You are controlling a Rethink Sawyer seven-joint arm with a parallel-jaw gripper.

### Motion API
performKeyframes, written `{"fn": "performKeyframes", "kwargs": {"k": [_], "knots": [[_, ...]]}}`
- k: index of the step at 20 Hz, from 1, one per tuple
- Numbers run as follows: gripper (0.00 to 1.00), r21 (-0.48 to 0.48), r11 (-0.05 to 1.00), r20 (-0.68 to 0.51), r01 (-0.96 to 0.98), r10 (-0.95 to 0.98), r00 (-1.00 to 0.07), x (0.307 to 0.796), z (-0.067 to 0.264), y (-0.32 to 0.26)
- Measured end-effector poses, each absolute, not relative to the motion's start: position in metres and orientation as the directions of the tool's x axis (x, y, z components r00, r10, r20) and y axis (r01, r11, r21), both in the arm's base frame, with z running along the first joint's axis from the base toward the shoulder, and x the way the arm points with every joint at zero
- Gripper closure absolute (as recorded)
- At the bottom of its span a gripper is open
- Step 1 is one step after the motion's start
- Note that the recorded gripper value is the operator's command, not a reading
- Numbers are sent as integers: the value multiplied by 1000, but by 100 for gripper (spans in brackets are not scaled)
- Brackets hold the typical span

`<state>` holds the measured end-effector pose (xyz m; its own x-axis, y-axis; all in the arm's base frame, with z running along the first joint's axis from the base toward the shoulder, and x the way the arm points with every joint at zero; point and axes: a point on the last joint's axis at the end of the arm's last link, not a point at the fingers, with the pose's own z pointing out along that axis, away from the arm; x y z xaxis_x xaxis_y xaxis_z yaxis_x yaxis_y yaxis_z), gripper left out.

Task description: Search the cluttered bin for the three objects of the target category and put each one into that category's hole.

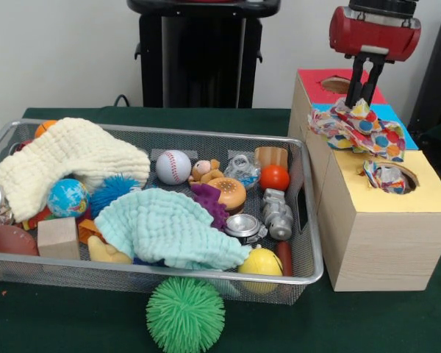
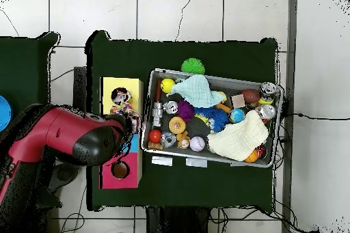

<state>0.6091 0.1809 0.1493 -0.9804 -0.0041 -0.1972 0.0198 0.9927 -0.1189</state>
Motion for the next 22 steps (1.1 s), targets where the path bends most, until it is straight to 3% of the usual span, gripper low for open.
{"fn": "performKeyframes", "kwargs": {"k": [12, 22], "knots": [[100, -122, 993, -198, 11, -13, -980, 610, 147, 185], [100, -183, 982, -221, -39, -79, -972, 629, 165, 202]]}}
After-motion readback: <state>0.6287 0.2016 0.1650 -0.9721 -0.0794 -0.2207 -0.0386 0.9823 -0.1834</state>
